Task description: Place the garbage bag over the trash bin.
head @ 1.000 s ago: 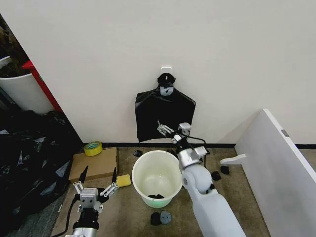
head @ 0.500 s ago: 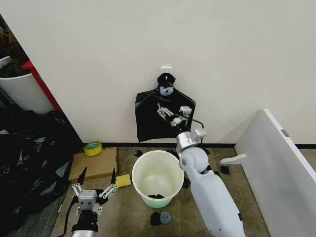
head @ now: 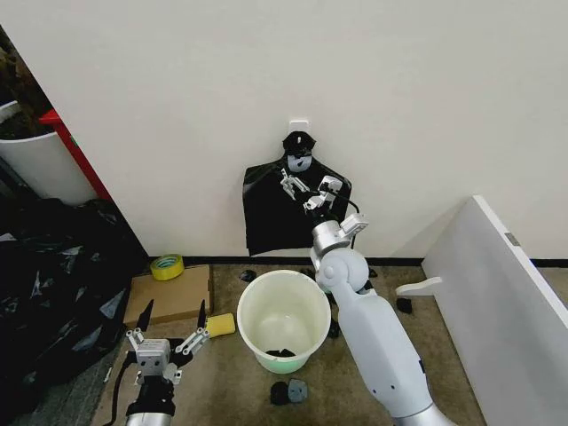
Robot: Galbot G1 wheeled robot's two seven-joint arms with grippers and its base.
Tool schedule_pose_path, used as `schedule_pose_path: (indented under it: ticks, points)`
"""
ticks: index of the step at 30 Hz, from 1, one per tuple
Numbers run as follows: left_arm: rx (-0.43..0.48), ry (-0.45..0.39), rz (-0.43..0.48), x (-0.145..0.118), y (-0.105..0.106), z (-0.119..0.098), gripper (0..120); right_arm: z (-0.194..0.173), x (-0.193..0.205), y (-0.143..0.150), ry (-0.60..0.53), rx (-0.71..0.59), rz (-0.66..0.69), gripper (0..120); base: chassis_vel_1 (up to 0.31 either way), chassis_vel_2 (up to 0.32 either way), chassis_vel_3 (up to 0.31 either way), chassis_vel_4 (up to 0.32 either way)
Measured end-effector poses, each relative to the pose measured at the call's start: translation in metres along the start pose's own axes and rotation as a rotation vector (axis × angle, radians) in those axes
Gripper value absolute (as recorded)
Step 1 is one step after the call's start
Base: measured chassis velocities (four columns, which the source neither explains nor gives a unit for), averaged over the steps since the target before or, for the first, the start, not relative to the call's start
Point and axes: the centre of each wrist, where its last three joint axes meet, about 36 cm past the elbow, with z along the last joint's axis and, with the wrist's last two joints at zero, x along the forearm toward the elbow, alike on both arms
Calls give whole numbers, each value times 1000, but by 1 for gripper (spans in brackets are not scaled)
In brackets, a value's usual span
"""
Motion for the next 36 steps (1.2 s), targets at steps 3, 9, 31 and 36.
schedule_pose_path:
  ticks: [3, 9, 31, 36]
  points:
    - [1, -1, 0, 0, 0, 0, 100, -1, -2, 1, -4, -4, 2, 72, 0, 0, 0, 0]
    - [2, -6, 0, -2, 0, 0, 100, -3, -2, 1, -8, -6, 9, 51, 0, 0, 0, 0]
    - [9, -20, -2, -6, -2, -2, 100, -1, 15, 2, -4, 22, 18, 0, 0, 0, 0, 0]
    - [9, -26, -1, -8, -3, -2, 100, 10, 42, 3, 24, 44, 15, 0, 0, 0, 0, 0]
